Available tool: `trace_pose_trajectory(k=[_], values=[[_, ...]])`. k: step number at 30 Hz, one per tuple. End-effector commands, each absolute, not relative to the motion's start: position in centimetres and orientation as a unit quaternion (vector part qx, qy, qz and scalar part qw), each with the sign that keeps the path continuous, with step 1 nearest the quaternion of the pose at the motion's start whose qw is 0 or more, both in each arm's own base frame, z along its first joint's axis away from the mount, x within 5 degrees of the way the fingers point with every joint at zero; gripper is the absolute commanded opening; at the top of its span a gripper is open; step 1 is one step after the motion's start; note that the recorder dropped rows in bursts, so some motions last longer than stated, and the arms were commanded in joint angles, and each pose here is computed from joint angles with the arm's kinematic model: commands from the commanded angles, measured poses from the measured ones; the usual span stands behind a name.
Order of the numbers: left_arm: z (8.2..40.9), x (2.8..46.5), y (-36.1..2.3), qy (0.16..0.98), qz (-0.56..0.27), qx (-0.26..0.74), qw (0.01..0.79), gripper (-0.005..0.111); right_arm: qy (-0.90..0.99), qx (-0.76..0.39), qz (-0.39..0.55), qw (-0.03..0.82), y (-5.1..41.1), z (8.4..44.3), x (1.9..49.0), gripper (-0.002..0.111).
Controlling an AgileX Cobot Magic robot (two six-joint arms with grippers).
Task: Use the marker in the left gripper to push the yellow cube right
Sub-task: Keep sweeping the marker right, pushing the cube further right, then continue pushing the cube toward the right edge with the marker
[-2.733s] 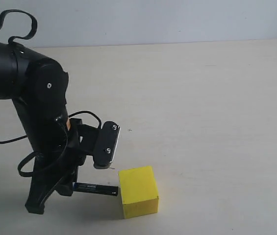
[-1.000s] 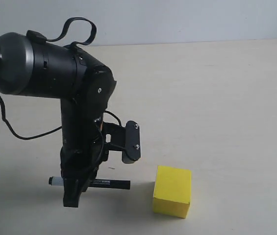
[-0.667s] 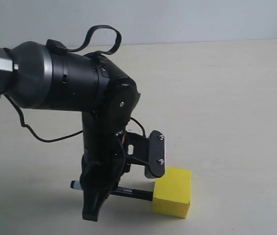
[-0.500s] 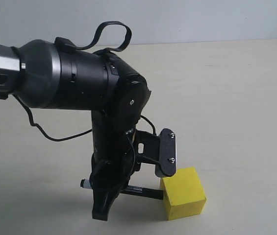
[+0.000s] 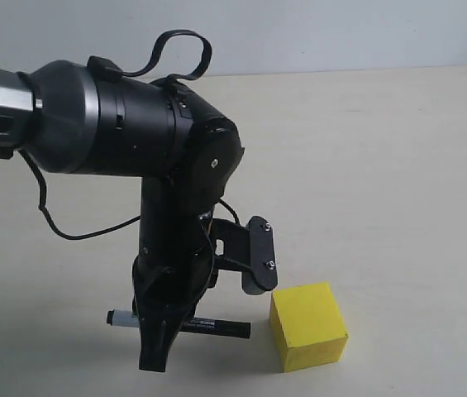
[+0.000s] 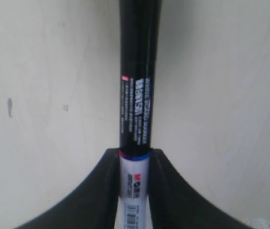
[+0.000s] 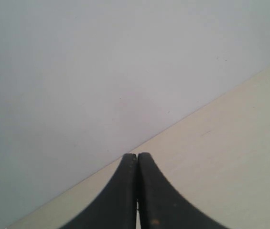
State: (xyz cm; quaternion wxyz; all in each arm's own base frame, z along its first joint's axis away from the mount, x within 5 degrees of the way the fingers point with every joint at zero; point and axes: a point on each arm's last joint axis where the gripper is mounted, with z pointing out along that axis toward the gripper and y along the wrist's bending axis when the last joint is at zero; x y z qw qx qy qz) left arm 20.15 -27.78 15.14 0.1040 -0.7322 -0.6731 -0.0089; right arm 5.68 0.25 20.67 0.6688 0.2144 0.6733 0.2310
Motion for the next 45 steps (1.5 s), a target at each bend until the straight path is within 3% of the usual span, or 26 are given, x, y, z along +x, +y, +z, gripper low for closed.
trace_pose_trajectory(k=[1,15,30,38,45], values=[[15.1,20.1,-27.6,-0.683,-0.010,-0.722,0.108,0.000,0.673,0.212,0.225,0.672,0.2,20.6,5.6,0.000],[13.8,20.0,-27.3,-0.687,-0.015,-0.722,0.081,0.000,0.673,0.212,0.225,0.672,0.2,20.6,5.6,0.000],[14.5,19.7,-31.0,-0.671,0.018,-0.740,-0.049,0.000,0.673,0.211,0.225,0.672,0.2,20.6,5.6,0.000],[14.7,21.2,-28.2,-0.663,-0.052,-0.746,0.028,0.000,0.673,0.211,0.225,0.672,0.2,20.6,5.6,0.000],[14.7,22.4,-27.0,-0.676,-0.051,-0.734,0.040,0.000,0.673,0.211,0.225,0.672,0.2,20.6,5.6,0.000]])
